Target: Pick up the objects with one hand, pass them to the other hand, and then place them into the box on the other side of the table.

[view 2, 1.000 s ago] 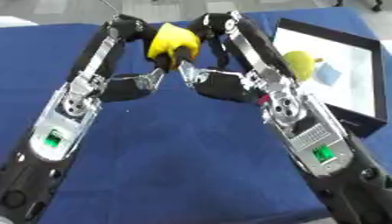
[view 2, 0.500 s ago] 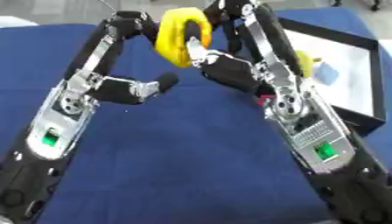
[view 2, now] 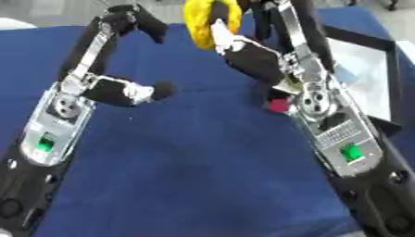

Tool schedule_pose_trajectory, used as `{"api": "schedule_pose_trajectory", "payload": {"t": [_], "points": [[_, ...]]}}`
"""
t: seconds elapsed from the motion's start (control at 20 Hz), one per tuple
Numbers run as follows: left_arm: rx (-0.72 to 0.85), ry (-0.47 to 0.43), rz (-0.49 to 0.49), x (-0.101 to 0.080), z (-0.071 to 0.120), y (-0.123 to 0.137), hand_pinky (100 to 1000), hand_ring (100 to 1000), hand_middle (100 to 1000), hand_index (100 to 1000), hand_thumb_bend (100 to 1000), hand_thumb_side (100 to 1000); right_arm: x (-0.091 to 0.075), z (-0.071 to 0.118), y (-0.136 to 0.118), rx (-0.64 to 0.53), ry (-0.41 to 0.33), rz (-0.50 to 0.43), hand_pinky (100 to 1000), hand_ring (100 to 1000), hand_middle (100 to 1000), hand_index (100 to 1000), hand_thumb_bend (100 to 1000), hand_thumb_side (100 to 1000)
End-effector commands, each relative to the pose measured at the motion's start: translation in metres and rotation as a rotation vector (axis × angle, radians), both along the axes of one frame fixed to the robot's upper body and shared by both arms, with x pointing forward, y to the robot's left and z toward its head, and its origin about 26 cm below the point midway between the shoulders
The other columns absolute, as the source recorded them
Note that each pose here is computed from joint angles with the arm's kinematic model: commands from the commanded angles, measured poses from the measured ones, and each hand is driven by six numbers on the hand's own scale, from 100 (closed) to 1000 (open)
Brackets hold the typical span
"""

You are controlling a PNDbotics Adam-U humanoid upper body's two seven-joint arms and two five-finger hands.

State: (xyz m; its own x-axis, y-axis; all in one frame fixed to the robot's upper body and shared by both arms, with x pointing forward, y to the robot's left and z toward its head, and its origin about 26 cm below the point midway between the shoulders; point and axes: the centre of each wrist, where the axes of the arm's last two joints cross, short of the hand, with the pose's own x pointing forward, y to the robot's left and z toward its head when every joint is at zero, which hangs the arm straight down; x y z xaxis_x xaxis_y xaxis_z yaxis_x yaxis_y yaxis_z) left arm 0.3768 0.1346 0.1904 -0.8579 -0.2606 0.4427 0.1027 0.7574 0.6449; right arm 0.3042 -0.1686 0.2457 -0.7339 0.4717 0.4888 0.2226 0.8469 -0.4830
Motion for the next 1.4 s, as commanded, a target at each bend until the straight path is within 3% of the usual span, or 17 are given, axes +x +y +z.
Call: {"api": "schedule_pose_trajectory", "payload": {"t": [0.05,0.25,0.35,0.5,0.7,0.9,1.05,1.3,1.35,1.4], "points": [[-0.019,-0.007,0.078,0.005,0.003,0.012,693,566,573,702,696,504,0.001,0.012,-0.019,0.029,-0.064,-0.066,260,587,100,127,100,381],[-0.034,0.035,0.196,0.01,-0.011,0.036,687,558,565,693,639,519,0.003,0.016,-0.053,0.078,-0.088,-0.21,269,589,100,128,100,407],[-0.05,0.074,0.26,0.009,-0.023,0.05,684,554,560,687,598,533,0.003,0.019,-0.075,0.109,-0.082,-0.326,269,600,100,131,100,437],[-0.069,0.128,0.345,0.001,-0.044,0.07,682,551,556,681,581,542,0.004,0.017,-0.105,0.163,0.0,-0.481,257,622,100,139,100,426],[-0.127,0.148,0.445,-0.013,-0.057,0.094,679,545,548,671,565,532,0.033,-0.004,-0.152,0.231,0.169,-0.629,241,652,100,149,100,380],[-0.213,0.092,0.481,-0.024,-0.046,0.102,679,545,546,668,561,517,0.059,-0.04,-0.206,0.252,0.295,-0.712,229,662,100,154,100,324],[-0.26,0.045,0.459,-0.031,-0.032,0.1,679,545,546,666,561,512,0.068,-0.064,-0.24,0.256,0.363,-0.742,227,666,100,156,100,301],[-0.288,0.023,0.41,-0.038,-0.022,0.095,679,546,546,665,557,514,0.074,-0.093,-0.268,0.237,0.473,-0.725,245,696,127,176,100,257],[-0.289,0.023,0.404,-0.039,-0.021,0.094,680,546,546,665,556,514,0.075,-0.096,-0.27,0.223,0.492,-0.715,258,715,165,227,100,251],[-0.289,0.022,0.398,-0.039,-0.021,0.093,680,546,546,665,555,515,0.076,-0.1,-0.271,0.2,0.51,-0.709,276,736,228,342,100,243]]}}
